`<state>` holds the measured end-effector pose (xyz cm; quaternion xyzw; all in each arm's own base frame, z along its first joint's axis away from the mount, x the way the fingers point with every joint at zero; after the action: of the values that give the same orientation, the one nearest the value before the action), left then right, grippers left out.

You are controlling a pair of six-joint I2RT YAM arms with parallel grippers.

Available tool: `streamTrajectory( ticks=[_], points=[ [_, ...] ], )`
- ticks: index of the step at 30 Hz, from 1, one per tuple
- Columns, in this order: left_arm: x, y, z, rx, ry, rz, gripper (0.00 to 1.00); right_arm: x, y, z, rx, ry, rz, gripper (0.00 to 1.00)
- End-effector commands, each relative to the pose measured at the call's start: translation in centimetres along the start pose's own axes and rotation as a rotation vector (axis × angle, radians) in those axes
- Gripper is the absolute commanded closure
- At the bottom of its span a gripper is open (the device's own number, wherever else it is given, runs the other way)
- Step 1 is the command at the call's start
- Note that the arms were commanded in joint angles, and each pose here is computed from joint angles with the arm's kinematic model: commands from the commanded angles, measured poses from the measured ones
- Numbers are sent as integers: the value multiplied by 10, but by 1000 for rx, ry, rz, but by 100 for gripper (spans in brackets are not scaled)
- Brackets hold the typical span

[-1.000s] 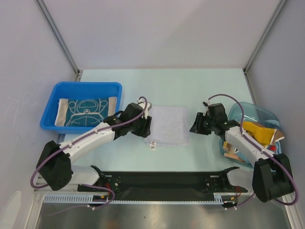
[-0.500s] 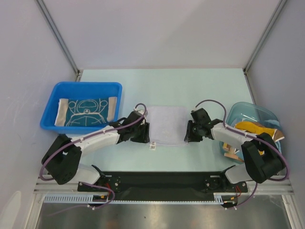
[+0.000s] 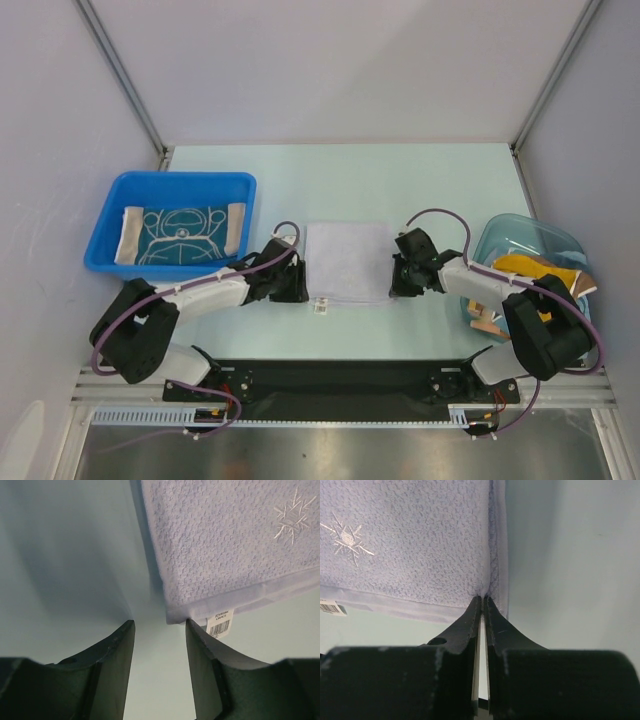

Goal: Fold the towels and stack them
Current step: Fold the towel

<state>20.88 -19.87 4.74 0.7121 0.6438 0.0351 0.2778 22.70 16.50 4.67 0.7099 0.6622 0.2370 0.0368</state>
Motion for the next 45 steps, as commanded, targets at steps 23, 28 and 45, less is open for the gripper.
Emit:
streamTrajectory(
  ticks=[23, 28, 45],
  points=[
    [-8, 17, -8, -101, -83, -185, 52, 10, 6, 2, -41, 23, -45, 98],
    [-9, 16, -2, -89, -85, -193, 52, 9, 6, 1, -46, 18, -48, 99],
    [-8, 19, 9, -80, -59, -208, 70, -1, 7, 1, -60, -38, -67, 100]
  ],
)
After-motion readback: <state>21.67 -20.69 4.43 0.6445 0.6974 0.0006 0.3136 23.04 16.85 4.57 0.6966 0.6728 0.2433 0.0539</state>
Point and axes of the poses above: each gripper's point midway between its finger pads, its own z axis out along the fingers, its own x axis along the line the jaws close on, y = z × x, the point moved 3 cm from there along -z, back along the fingers
